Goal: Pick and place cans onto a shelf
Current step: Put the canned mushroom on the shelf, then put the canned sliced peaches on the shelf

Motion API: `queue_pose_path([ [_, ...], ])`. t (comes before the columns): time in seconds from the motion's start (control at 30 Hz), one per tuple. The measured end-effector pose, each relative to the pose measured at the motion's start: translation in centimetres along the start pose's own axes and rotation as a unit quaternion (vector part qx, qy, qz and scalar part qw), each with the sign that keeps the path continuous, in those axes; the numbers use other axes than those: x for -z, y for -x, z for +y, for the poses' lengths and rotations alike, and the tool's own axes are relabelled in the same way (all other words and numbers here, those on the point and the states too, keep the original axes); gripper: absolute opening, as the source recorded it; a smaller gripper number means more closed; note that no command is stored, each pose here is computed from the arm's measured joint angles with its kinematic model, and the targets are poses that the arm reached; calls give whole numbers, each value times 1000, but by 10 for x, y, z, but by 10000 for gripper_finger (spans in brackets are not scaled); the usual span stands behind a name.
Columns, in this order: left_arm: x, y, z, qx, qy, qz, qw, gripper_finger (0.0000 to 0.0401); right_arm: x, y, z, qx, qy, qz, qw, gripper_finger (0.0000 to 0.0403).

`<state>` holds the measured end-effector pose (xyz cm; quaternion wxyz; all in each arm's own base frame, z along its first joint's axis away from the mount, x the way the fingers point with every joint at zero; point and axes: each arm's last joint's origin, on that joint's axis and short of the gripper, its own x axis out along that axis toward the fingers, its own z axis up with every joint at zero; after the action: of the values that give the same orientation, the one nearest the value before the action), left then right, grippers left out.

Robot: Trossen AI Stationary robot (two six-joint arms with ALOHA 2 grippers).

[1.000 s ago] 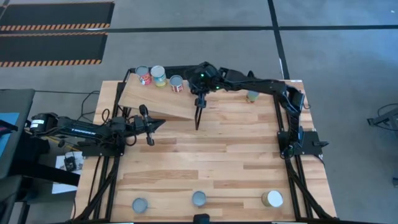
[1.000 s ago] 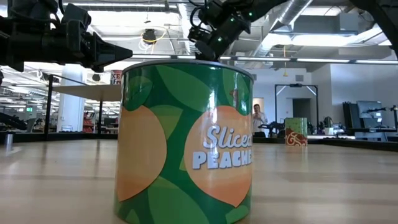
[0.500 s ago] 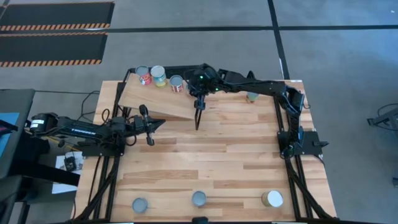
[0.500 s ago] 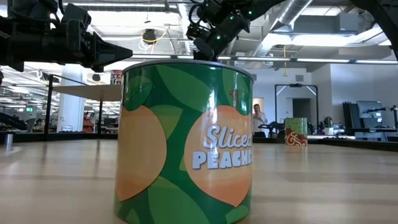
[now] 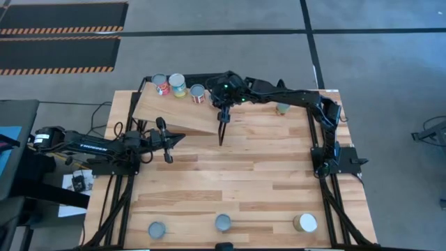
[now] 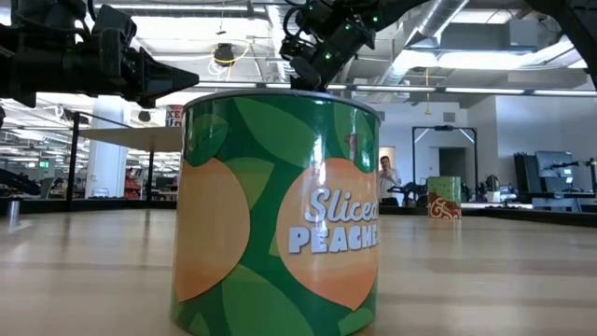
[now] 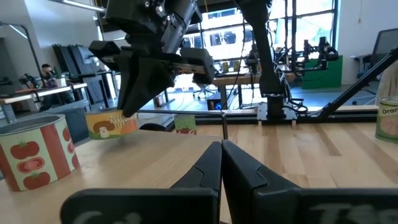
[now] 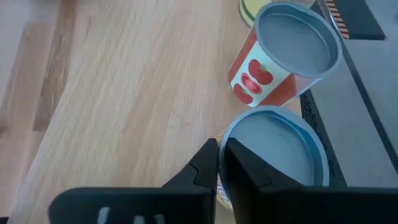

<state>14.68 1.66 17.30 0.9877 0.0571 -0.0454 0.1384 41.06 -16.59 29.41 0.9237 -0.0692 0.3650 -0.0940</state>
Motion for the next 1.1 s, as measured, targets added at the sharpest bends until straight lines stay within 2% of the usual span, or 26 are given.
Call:
queue_pose_path([
  [0.3, 0, 0, 0, 0, 0, 0, 1000, 1, 0, 0, 0, 0, -1, -1, 1000, 77],
  [0.57, 0, 0, 0, 0, 0, 0, 1000, 1, -2, 3, 1, 2, 13, -2, 1000, 81],
  [0.7, -1, 0, 0, 3, 1, -4, 1000, 1, -11, 30, 8, 0, 27, -6, 1000, 67],
  [0.83, -1, 0, 0, 4, 3, -8, 1000, 1, -14, 64, 28, -16, 69, -10, 997, 23],
  [0.9, -2, 0, 0, 9, 3, -8, 1000, 1, -10, 78, 37, -20, 76, -29, 996, 10],
  [0.97, -2, 0, -1, 22, 2, -11, 1000, 1, 0, 87, 47, -21, 66, -52, 996, 14],
  [1.1, -2, 0, -3, 52, 0, -16, 999, 1, 37, 93, 64, -17, 40, -103, 994, 11],
])
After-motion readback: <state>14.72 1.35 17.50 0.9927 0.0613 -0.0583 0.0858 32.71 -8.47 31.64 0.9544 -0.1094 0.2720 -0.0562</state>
